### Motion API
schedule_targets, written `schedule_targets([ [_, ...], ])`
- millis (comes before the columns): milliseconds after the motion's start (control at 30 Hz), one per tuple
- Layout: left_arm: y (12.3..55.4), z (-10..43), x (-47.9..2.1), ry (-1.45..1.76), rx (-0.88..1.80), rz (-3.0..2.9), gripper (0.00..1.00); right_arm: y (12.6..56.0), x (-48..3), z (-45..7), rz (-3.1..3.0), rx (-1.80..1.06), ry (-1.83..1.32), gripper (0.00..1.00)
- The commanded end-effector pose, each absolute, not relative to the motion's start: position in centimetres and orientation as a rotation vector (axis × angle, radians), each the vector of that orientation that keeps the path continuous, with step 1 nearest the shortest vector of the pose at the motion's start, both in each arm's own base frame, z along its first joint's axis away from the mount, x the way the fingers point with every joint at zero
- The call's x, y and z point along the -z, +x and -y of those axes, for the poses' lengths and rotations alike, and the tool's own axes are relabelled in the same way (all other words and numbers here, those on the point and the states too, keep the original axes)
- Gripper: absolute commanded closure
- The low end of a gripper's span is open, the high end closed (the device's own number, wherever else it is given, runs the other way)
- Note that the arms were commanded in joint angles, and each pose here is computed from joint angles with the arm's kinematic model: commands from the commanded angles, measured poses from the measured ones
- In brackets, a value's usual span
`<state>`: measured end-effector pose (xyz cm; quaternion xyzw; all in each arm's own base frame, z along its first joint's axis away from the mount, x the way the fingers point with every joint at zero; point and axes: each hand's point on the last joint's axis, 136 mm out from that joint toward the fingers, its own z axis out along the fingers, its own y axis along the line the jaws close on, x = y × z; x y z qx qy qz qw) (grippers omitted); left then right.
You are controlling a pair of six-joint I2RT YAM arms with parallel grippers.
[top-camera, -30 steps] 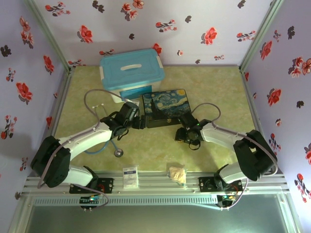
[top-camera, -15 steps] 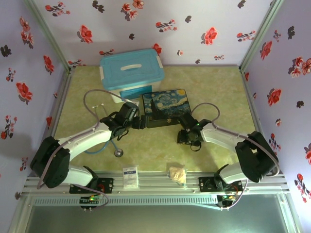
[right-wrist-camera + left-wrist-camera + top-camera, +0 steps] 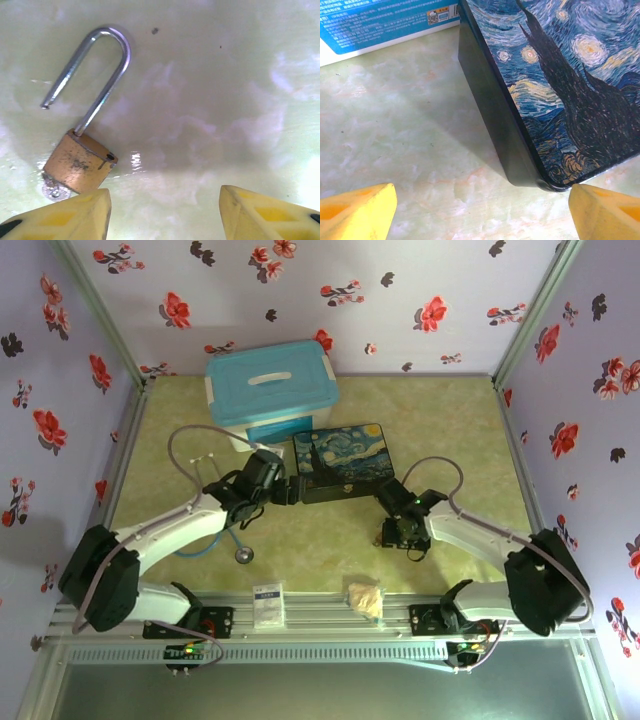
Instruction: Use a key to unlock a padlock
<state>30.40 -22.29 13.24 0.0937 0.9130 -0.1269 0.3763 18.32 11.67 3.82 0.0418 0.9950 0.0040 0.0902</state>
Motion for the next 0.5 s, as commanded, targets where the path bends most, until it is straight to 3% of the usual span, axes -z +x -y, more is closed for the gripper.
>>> schedule_targets([
  [0,29.9,22.1,-13.7,0.204,0.372,-2.318,0.08,20.0,-5.5,-13.4,-2.873,-0.138,0.156,0.38],
  [67,29.6,22.3,-13.2,0.217,0.384,-2.302,0.00,21.0,-6.0,-15.0,-2.831,-0.226,0.163,0.37],
  [467,28.7,23.5,-8.3,0.291,0.312,-2.354,0.00,21.2,-2.7,-15.5,-2.890,-0.050,0.081,0.34],
])
